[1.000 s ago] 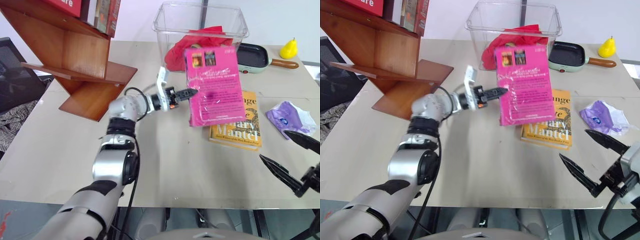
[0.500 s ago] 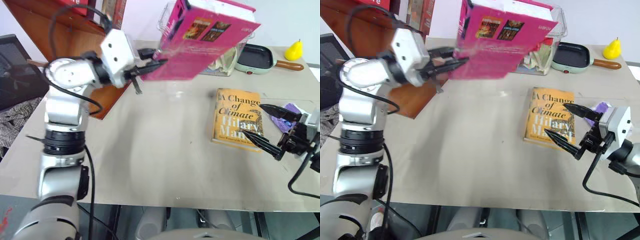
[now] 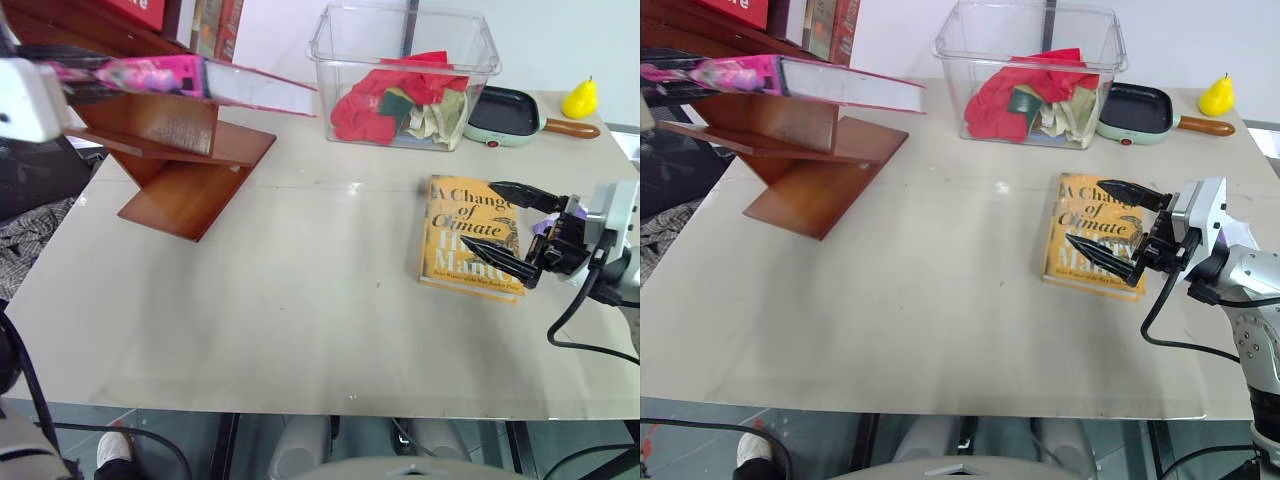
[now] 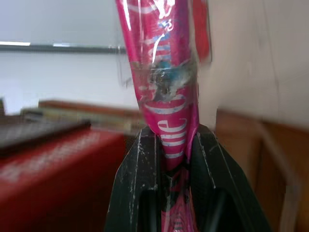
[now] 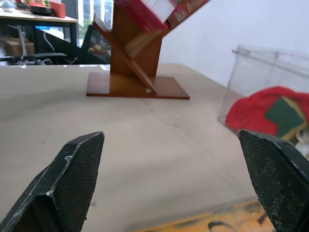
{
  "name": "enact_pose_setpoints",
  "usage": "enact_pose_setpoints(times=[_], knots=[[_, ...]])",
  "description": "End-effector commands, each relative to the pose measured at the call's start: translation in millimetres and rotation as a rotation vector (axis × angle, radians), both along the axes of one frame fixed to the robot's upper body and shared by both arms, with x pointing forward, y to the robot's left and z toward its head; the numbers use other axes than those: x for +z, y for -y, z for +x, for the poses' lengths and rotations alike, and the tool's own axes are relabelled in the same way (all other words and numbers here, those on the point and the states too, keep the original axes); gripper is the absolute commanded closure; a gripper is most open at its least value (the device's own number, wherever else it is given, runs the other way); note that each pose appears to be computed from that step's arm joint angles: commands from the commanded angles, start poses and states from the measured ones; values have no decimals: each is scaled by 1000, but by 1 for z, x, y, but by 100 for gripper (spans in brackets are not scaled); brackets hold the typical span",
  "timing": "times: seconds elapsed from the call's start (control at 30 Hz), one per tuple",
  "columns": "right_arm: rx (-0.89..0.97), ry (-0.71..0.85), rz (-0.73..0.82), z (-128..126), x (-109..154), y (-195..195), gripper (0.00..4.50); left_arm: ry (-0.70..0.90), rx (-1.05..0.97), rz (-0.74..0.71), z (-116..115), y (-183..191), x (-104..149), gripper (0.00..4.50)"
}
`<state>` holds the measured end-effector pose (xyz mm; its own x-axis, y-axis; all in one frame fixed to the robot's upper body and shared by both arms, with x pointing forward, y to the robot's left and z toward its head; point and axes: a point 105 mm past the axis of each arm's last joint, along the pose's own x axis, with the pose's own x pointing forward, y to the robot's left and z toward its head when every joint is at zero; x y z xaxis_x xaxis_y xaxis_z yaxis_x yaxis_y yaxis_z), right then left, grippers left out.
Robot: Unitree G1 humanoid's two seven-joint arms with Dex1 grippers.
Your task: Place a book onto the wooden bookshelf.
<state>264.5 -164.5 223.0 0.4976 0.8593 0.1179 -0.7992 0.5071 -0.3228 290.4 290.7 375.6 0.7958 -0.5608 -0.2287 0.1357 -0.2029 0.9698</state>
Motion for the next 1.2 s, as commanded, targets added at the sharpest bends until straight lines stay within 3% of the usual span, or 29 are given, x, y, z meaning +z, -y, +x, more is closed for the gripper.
enact_pose_setpoints(times=[0.03,0.2,0.37,0.57,0.6,0.9,1.13,1.2], knots=[[16,50,-4,-4,9,-2,0,-4,59,54,1,-21,-4,427],[-2,46,-12,-9,9,0,0,-96,249,44,14,-57,-30,427],[-24,31,-10,-17,8,2,0,-33,445,90,23,-87,-37,427],[-15,14,-19,-18,8,1,0,34,449,51,24,-88,-28,139],[-14,12,-20,-18,8,2,0,39,413,1,23,-83,-24,111],[33,-17,-34,-10,5,-2,0,-230,143,-546,-14,-74,-4,111],[88,-31,-48,3,2,-4,0,-503,158,-763,-52,-73,-35,111],[98,-31,-48,5,3,-5,0,-569,117,-858,-61,-59,-36,162]])
